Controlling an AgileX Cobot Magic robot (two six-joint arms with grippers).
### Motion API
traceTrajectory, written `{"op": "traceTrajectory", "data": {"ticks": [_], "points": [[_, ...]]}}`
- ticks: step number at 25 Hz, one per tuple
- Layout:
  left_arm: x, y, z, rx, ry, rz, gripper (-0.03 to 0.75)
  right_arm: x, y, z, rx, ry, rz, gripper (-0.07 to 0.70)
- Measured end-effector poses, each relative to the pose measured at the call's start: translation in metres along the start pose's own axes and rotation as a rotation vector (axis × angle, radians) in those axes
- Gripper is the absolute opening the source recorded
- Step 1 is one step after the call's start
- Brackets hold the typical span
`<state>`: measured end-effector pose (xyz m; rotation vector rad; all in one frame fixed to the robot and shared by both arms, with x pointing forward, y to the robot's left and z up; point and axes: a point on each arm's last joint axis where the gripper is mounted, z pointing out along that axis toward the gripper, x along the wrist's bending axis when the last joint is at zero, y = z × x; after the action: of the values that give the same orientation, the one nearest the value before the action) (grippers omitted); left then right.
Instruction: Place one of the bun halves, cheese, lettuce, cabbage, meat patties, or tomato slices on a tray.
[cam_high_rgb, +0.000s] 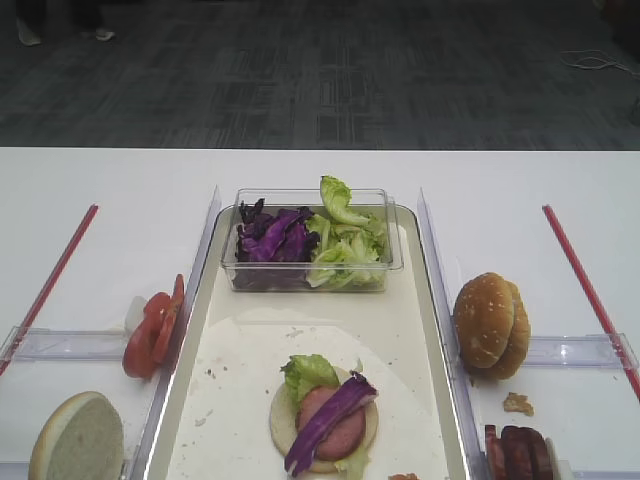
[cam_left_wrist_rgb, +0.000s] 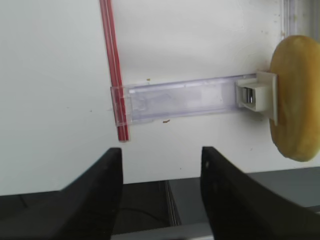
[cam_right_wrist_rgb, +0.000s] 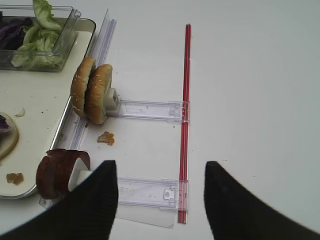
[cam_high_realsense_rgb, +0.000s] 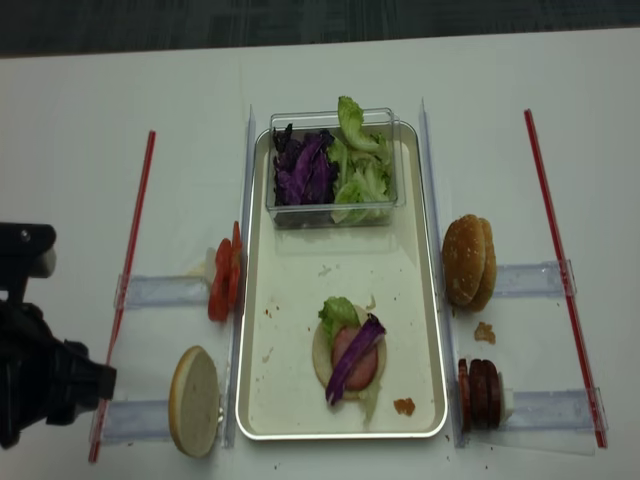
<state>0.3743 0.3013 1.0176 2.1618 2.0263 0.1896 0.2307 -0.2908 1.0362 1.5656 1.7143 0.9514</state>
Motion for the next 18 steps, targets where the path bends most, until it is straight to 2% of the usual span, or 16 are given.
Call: {"op": "traceTrajectory", "data": {"ticks": [9, 18], "points": [[-0.004, -0.035, -0.009, -0.121, 0.01, -0.012, 0.342, 0.0, 0.0, 0.0, 0.0, 0.0, 0.0, 0.412], [-0.006, -0.057, -0.016, -0.185, 0.013, -0.017, 0.342, 0.0, 0.0, 0.0, 0.0, 0.0, 0.0, 0.412]]}}
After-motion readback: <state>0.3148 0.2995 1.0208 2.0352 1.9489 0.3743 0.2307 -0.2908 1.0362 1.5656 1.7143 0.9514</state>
